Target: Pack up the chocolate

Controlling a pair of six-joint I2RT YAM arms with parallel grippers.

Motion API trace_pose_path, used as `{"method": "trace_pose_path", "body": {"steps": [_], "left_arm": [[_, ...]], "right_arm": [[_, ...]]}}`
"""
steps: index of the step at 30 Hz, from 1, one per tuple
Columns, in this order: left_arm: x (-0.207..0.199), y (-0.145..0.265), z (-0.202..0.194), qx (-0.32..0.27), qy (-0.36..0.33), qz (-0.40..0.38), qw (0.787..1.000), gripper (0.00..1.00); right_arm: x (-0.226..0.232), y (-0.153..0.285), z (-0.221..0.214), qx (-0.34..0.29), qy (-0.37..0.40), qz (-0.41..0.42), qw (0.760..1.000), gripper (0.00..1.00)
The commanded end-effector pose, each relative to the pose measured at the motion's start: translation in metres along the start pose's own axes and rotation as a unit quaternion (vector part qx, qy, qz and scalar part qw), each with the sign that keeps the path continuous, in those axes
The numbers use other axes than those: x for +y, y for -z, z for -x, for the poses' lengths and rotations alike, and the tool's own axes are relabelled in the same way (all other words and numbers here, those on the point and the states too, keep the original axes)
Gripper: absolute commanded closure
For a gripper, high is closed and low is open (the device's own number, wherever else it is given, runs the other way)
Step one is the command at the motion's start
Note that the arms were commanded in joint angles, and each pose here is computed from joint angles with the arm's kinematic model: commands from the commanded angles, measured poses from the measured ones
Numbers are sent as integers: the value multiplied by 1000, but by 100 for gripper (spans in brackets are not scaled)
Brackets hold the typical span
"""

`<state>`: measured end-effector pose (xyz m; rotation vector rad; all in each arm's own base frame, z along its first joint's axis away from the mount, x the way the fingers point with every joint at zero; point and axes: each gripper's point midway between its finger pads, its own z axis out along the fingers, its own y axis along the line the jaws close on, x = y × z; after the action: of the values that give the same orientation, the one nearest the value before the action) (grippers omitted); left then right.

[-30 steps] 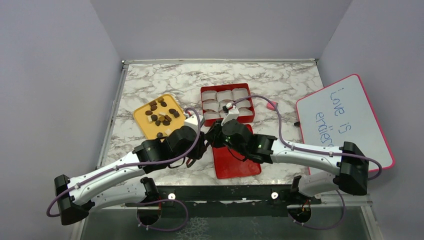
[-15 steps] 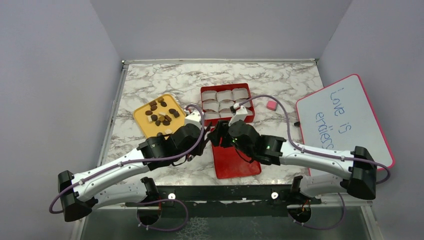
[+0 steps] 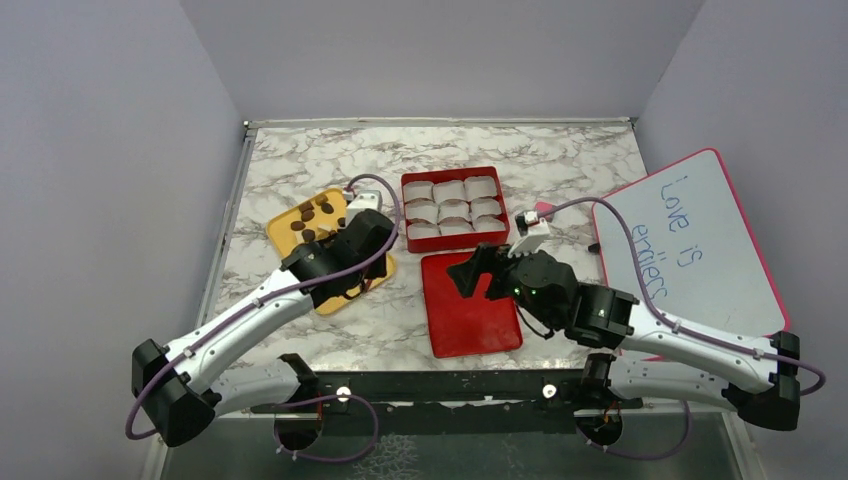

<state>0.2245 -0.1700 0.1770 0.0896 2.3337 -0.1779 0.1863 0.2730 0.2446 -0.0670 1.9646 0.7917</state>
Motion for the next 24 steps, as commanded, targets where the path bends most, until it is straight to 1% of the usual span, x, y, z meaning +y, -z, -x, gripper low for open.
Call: {"method": "trace_pose_path", "body": {"steps": [1, 7, 17, 24], "left_arm": [[33, -4, 19, 1, 7, 40, 999, 62], [64, -13, 25, 12, 23, 76, 997, 62], [61, -39, 28, 30, 17, 67, 997, 63], [71, -50, 32, 32, 22, 79, 996, 63]], "right_arm": [[-34, 12, -10, 5, 8, -49, 999, 3], [-50, 18, -17, 6, 6, -66, 998, 3], [-49, 17, -17, 8, 14, -67, 998, 3], [-53, 18, -17, 5, 14, -70, 997, 3]]}}
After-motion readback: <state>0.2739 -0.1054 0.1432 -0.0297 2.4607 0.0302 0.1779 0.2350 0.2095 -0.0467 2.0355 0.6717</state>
